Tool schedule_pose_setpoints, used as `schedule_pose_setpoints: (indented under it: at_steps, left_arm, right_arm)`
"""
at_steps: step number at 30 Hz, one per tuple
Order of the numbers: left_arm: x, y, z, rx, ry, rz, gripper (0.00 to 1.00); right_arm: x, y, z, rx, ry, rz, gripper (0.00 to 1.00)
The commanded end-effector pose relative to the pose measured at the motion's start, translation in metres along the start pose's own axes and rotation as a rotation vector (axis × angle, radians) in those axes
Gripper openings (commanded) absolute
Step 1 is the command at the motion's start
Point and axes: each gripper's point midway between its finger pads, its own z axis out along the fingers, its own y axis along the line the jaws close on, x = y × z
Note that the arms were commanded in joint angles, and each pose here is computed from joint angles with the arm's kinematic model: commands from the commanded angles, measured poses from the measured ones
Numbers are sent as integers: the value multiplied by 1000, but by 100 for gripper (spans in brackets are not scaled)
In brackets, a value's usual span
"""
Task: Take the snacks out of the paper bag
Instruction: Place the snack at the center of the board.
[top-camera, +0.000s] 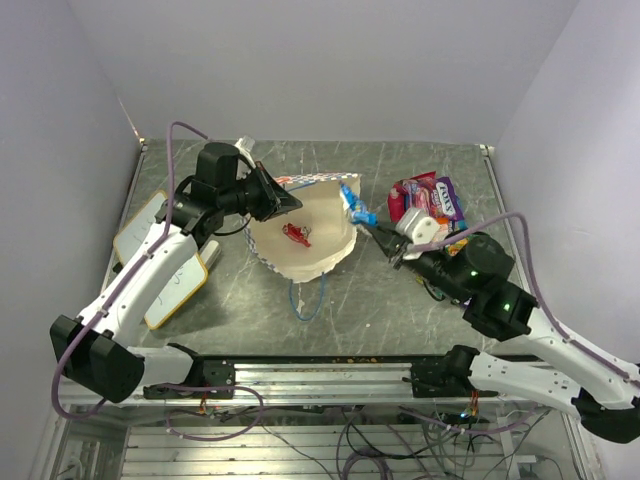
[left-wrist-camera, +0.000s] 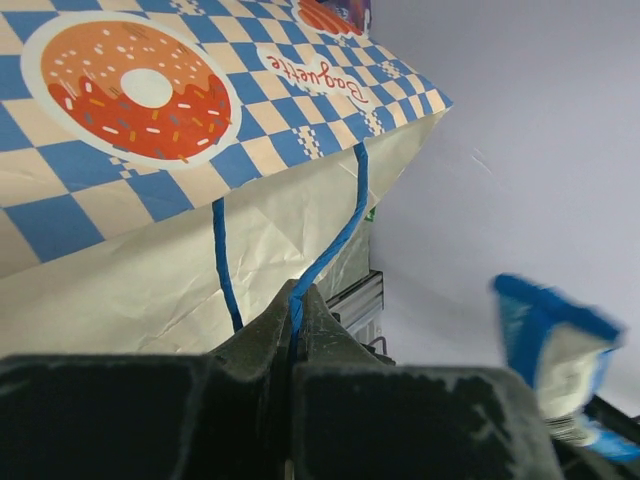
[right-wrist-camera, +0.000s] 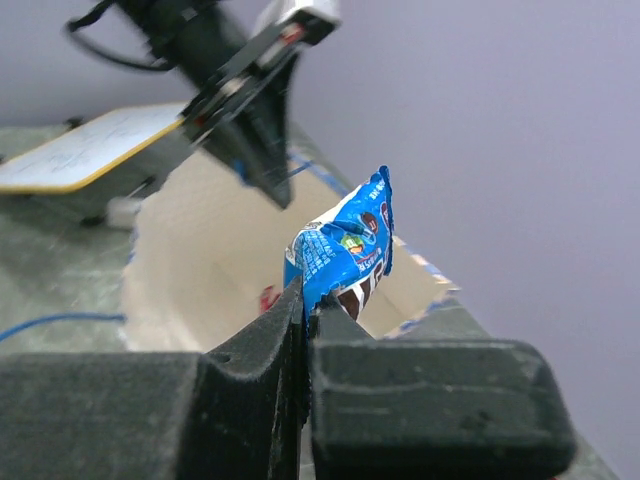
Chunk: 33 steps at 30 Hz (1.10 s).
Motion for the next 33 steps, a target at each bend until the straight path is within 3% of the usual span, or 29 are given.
schedule_pose_setpoints:
  at_steps: [1,4,8,10,13,21,33]
  left_arm:
    - [-5,8,1,-45,-14,-1,7]
    - [-8,3,3,-43,-3,19,7]
    - [-8,-2,4,-2,-16,-6,7]
    - [-8,-4,2,10,-17,-3,7]
    - [-6,-3,-2,-6,-5,14,7]
    - [-3,-31,-13,144,-10,46,7]
    - [5,-46,-31,212,0,94,7]
  right_arm:
    - [-32,-62,-16,291,-42,3,0]
    - [-26,-106,-27,577,-25,-8,0]
    - [23,-150,-39,927,232,-121,0]
    - [60,-159,-31,943,340,-120,0]
    - [117,-169,-27,931,421,50,0]
    - [245,-183,-69,1031,687,316,0]
    - [301,-169,-107,1026,949,276,0]
